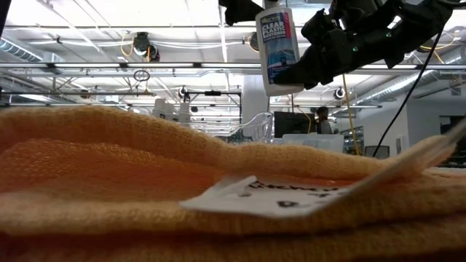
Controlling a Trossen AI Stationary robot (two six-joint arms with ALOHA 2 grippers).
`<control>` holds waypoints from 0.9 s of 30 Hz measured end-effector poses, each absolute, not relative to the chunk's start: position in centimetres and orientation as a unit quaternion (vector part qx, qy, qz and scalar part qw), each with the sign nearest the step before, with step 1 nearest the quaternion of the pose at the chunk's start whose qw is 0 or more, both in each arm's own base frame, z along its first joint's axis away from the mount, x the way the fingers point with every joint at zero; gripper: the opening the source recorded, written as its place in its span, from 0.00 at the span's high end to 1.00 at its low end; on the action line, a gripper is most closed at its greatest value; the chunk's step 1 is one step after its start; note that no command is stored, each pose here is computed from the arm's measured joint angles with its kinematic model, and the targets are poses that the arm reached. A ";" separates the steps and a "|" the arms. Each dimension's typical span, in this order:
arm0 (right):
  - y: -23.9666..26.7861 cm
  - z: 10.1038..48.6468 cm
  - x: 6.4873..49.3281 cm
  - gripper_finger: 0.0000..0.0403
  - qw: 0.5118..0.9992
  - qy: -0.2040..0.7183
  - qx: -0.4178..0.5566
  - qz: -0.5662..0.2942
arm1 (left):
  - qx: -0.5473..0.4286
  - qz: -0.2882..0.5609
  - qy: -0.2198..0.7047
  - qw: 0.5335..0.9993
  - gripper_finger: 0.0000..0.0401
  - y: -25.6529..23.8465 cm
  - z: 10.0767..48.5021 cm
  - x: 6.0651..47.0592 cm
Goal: Pick & Place Kitchen Items
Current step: Put the white plastic restorer bottle into the gray bin
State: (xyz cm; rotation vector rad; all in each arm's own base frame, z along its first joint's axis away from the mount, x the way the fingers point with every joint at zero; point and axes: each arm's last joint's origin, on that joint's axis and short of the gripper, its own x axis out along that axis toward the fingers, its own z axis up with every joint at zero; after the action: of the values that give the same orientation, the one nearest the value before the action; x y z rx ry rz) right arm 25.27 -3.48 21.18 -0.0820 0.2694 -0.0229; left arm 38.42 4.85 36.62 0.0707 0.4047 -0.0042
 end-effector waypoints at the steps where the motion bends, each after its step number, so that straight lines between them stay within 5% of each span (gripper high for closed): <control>1: -3.5 21.2 25.3 0.79 0.990 0.134 -0.041 -0.011 | 0.034 -0.003 0.201 0.979 0.28 4.9 36.6 38.4; 15: -3.5 21.2 25.3 0.76 0.990 0.133 -0.040 -0.015 | 0.023 -0.020 0.203 0.979 0.71 4.8 36.4 38.6; 27: -3.8 21.8 24.8 0.23 0.987 0.133 -0.055 -0.077 | 0.020 0.178 0.196 0.964 0.71 5.4 40.8 33.1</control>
State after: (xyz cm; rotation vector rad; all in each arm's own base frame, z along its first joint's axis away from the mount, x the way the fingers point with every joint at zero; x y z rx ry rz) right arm 24.80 -3.76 21.77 -0.1100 0.2675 -0.1542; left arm 33.12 5.35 40.85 0.0410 0.3968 0.3605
